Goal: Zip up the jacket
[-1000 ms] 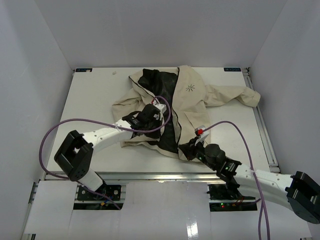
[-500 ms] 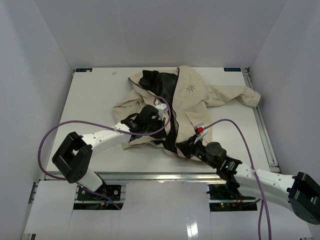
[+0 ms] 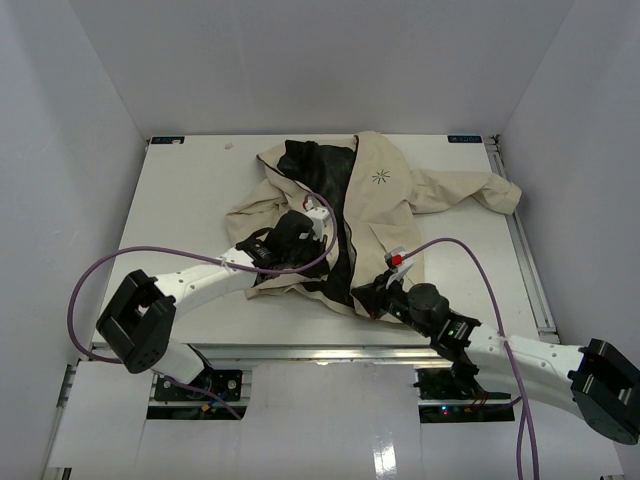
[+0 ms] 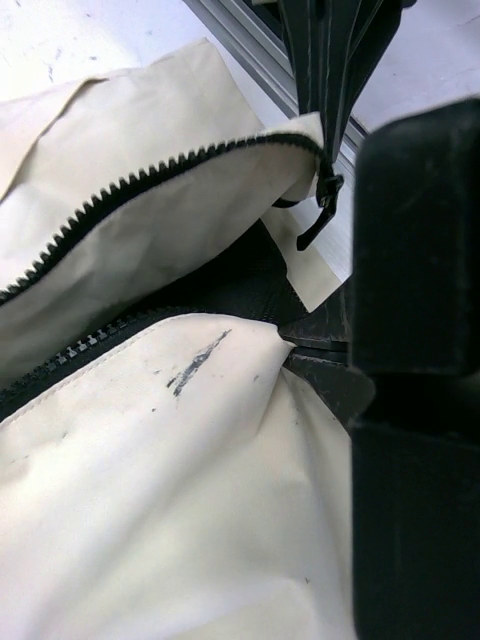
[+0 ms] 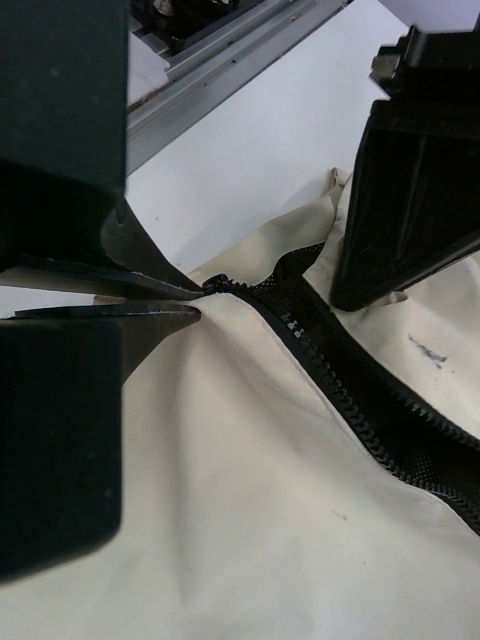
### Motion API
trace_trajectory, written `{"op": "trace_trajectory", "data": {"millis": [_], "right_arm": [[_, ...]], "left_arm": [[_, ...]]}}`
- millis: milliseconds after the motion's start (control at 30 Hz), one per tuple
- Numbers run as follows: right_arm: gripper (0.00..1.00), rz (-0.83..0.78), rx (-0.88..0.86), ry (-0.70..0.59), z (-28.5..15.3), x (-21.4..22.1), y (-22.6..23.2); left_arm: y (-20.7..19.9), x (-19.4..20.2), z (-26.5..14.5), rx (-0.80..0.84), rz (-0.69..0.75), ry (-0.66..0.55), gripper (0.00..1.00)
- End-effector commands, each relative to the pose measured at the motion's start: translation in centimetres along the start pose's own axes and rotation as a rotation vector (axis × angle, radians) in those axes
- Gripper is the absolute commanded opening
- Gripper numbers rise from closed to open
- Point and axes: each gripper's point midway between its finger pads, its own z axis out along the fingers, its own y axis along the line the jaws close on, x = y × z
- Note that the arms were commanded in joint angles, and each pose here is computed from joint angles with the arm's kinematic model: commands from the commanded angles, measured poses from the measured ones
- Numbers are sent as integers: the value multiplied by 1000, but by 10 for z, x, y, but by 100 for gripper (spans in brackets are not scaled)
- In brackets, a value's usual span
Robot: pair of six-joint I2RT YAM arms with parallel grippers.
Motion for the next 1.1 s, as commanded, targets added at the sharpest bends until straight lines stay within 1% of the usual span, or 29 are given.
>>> {"op": "trace_trajectory", "data": {"millis": [0, 167, 233, 267, 300, 333, 367, 400, 567, 667, 733, 833, 900, 967, 1033, 1067], "right_arm": [[8, 12, -52, -85, 7, -32, 17], [8, 14, -71, -78, 11, -35, 23], [8, 12, -71, -78, 11, -36, 23], [8, 12, -68, -78, 10, -35, 22], [8, 13, -65, -78, 9, -34, 21], [8, 14, -63, -79, 9, -33, 21], [8, 14, -61, -81, 8, -33, 20], [8, 15, -61, -83, 7, -33, 20], [8, 19, -70, -91, 5, -36, 22], [8, 22, -80, -92, 5, -36, 24], [8, 26, -91, -98, 5, -38, 26], [8, 26, -120, -113, 7, -47, 34], [8, 22, -149, -121, 6, -53, 41], [8, 22, -185, -149, 3, -61, 48], [8, 29, -211, -160, 1, -62, 53], [8, 33, -220, -171, -1, -64, 54]], "left_arm": [[-12, -20, -17, 36, 30, -90, 0], [-26, -26, -20, 124, 47, -132, 0], [-27, -25, -21, 123, 46, -121, 0], [-25, -25, -20, 110, 45, -111, 27], [-24, -24, -19, 101, 45, -102, 40], [-24, -23, -18, 101, 47, -94, 28], [-23, -22, -18, 96, 48, -89, 9], [-21, -20, -16, 88, 42, -83, 0], [-21, -16, -16, 93, 37, -79, 0], [-27, -23, -22, 123, 43, -118, 0], [-33, -32, -28, 157, 35, -183, 0], [-54, -57, -45, 274, 52, -355, 0], [-64, -60, -58, 341, 72, -421, 0], [-64, -55, -66, 372, 73, -470, 0], [-70, -65, -83, 412, 88, -572, 0], [-71, -65, -88, 427, 94, -604, 0]]}}
